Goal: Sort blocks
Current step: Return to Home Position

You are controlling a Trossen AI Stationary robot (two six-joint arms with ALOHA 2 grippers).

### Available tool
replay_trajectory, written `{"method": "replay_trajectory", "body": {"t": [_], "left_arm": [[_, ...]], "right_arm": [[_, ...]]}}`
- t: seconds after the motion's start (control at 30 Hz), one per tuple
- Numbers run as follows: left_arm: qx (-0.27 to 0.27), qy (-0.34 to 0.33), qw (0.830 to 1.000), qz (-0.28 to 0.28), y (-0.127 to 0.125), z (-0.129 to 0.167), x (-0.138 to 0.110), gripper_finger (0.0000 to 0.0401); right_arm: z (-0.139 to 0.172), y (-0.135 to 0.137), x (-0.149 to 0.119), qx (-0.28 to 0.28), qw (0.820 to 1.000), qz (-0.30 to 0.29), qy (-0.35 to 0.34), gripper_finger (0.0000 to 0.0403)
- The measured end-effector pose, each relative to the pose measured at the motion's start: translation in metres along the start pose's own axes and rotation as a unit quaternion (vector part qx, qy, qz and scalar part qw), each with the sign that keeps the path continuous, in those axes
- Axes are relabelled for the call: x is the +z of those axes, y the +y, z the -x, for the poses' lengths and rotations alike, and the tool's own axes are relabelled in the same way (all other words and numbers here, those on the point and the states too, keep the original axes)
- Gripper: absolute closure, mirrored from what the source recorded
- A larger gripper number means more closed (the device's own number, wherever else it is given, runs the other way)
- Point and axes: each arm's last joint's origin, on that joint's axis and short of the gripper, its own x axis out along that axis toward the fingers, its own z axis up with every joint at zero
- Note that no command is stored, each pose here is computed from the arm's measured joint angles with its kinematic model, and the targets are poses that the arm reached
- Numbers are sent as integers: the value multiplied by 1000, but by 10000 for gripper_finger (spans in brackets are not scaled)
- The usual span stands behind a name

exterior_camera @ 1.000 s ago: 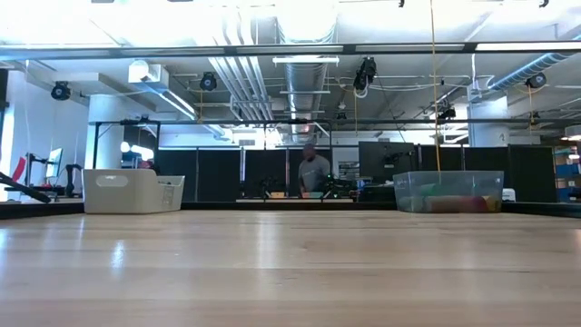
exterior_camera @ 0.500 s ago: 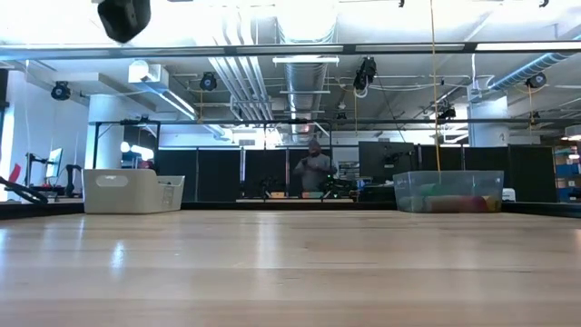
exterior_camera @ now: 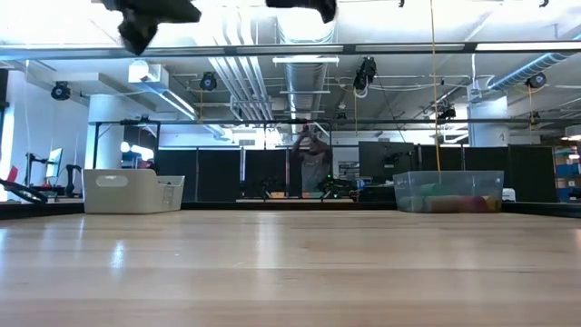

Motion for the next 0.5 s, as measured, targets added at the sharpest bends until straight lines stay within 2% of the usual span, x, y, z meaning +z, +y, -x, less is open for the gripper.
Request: {"method": "replay_trajectory", "body": {"t": [0.13,0.2,0.27,0.37,0.5], "left_arm": [[-54,-40,998,-17,28,-9,9,401],[-63,-58,996,-27,44,-13,11,401],[-48,-60,997,-27,60,-17,10,401],[7,-59,998,-18,80,-22,7,401],[53,-21,998,-15,96,-26,-2,401]], "right_arm": [[38,-8,-6,-16,999,-23,-19,393],[58,-10,-12,-23,999,-24,-23,393],[79,-11,-20,-22,999,-17,-24,391],[105,-13,-36,-21,999,-31,-7,390],[132,-16,-63,-34,997,-32,66,390]]}}
